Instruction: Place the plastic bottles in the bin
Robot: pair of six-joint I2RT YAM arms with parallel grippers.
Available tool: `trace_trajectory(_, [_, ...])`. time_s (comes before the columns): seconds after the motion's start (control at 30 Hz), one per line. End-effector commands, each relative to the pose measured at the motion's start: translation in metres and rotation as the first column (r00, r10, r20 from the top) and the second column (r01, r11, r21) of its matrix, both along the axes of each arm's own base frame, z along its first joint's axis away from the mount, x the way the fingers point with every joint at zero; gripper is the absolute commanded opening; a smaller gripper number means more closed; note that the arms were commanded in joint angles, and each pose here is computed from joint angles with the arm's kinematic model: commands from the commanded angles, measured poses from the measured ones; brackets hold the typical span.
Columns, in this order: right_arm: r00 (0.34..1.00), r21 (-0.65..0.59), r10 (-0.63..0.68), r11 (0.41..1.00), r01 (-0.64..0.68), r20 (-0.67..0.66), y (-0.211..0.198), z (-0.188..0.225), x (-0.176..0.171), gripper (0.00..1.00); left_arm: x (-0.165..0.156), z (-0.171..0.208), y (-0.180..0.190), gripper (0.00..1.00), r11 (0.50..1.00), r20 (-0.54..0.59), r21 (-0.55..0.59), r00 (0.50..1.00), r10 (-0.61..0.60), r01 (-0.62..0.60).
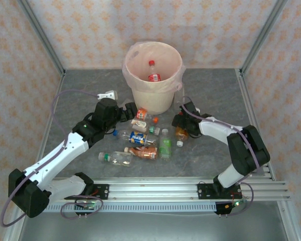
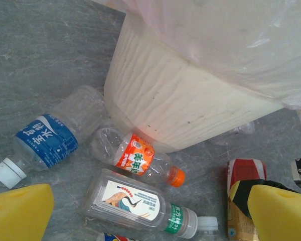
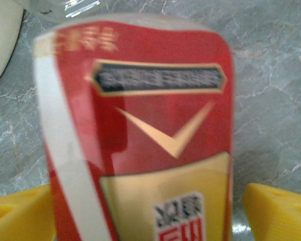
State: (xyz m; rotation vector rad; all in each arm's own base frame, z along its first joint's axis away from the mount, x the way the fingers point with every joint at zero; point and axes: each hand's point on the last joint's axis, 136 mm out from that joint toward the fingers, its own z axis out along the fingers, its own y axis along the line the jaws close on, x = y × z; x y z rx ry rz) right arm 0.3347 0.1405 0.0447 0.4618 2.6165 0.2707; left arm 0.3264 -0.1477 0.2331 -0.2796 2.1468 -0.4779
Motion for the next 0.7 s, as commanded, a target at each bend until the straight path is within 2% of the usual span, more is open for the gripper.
trace_trajectory(0.0, [0.997,-0.027,-0.049,0.998,0.050,0.052,-0.007,0.003,0.010,0.86,0.004,0.004,0.005,1.00,0.999,0.021,0.000,0.999,0.044,-0.044])
trace_trajectory(0.2, [0.978,-0.052,-0.115,0.991,0.125,0.174,-0.029,0.022,0.005,0.67,0.003,0.001,0.014,1.00,0.996,0.019,0.029,0.996,0.083,-0.083])
trace_trajectory(0.47, [0.906,0.020,-0.126,0.991,0.129,0.403,-0.039,0.099,0.002,0.59,0.001,-0.010,0.032,1.00,0.982,-0.004,0.073,0.984,0.176,-0.175])
trace_trajectory(0.67, [0.733,0.124,-0.074,0.992,-0.015,0.676,-0.029,0.199,-0.006,0.58,-0.002,-0.022,0.057,1.00,0.949,-0.025,0.095,0.953,0.303,-0.299])
